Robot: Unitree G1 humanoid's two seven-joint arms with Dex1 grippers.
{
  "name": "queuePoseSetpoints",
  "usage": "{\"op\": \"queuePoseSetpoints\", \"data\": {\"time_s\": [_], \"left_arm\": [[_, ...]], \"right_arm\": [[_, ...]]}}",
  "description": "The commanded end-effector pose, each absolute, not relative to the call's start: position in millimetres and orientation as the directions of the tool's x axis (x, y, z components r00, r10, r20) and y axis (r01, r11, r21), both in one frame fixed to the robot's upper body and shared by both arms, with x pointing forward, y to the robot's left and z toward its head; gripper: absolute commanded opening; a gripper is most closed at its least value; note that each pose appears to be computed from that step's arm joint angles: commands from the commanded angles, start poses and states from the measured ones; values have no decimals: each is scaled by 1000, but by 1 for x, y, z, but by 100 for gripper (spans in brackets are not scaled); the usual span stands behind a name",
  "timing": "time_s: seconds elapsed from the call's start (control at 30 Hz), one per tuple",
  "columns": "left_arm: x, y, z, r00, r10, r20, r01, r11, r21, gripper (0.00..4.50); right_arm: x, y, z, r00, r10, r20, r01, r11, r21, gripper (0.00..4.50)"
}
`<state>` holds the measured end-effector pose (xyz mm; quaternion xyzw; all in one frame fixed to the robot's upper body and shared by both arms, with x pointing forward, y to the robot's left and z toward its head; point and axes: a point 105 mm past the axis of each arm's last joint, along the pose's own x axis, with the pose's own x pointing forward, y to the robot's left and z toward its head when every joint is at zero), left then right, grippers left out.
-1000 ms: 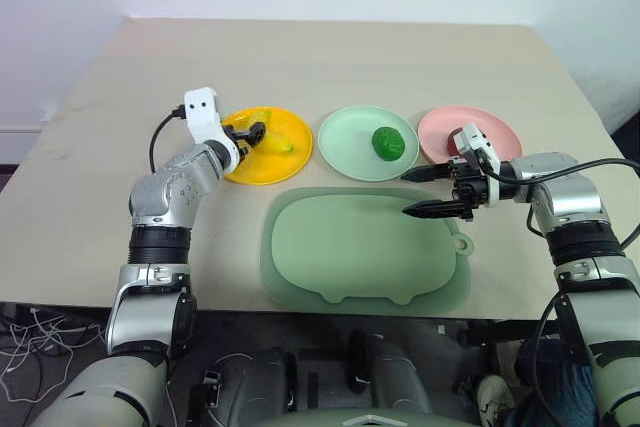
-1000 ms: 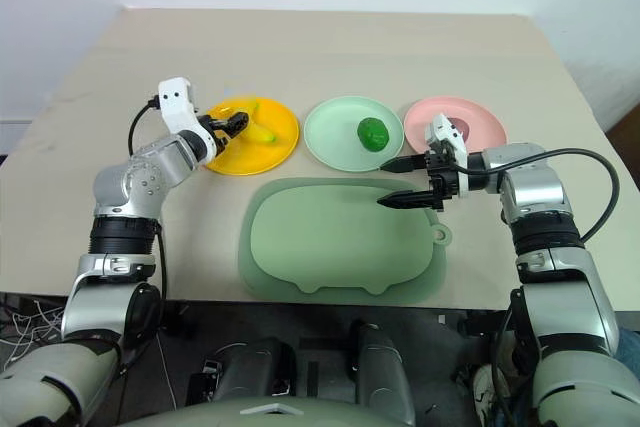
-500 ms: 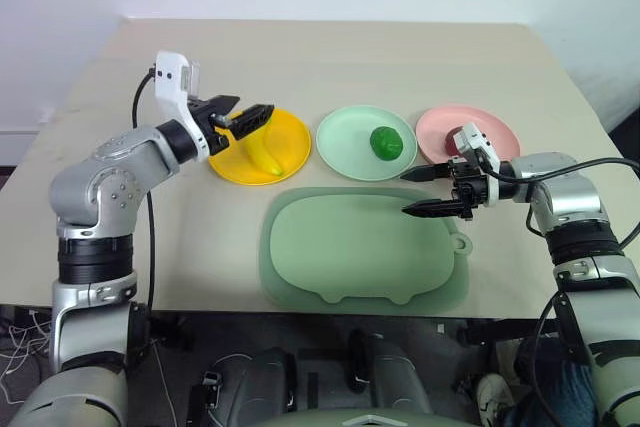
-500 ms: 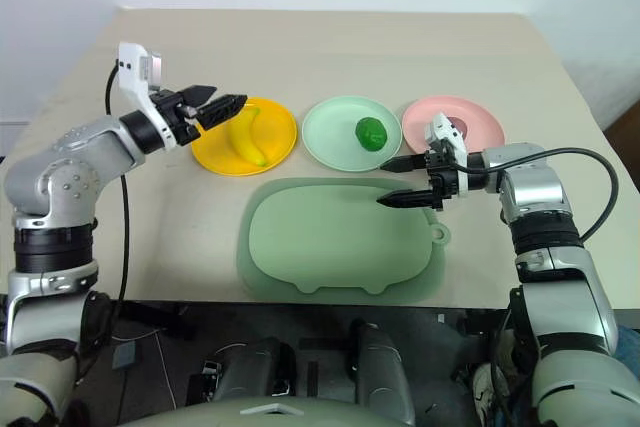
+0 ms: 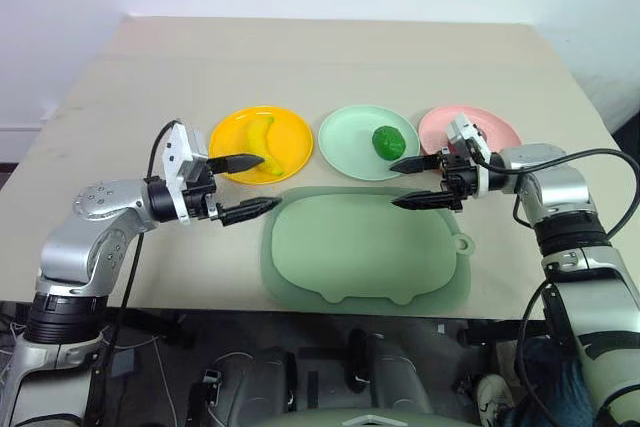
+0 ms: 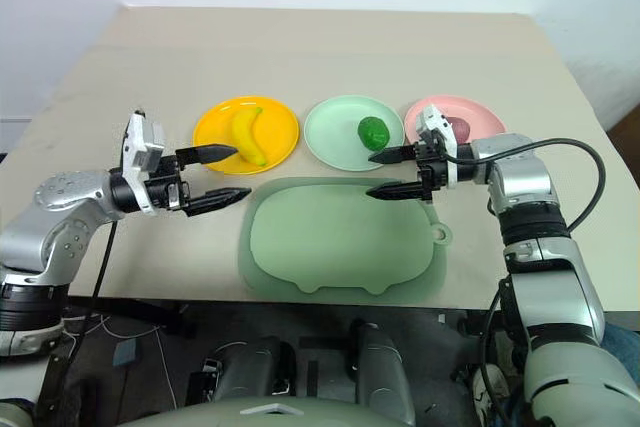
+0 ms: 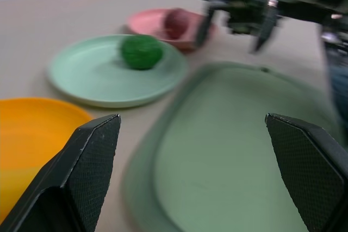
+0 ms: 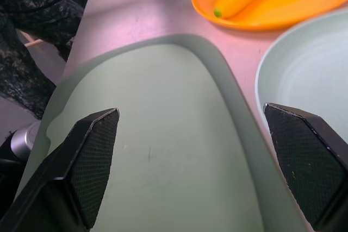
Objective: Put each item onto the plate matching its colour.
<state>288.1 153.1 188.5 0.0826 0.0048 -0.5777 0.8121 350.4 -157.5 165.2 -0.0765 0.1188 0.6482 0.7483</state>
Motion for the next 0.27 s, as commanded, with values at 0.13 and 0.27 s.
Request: {"op": "queuePoseSetpoints", "data": {"time_s": [0.13,0.27], "left_arm": [[258,146,197,118,-983,-137,977,91,194,447],[259,142,190,84,-985,-152,984,58,170,447]], "right_arm": [[353,-156,176,130,959,-251,-990,138,15,450],[352,-156,177,126,959,-253,-991,133,13,450]]}}
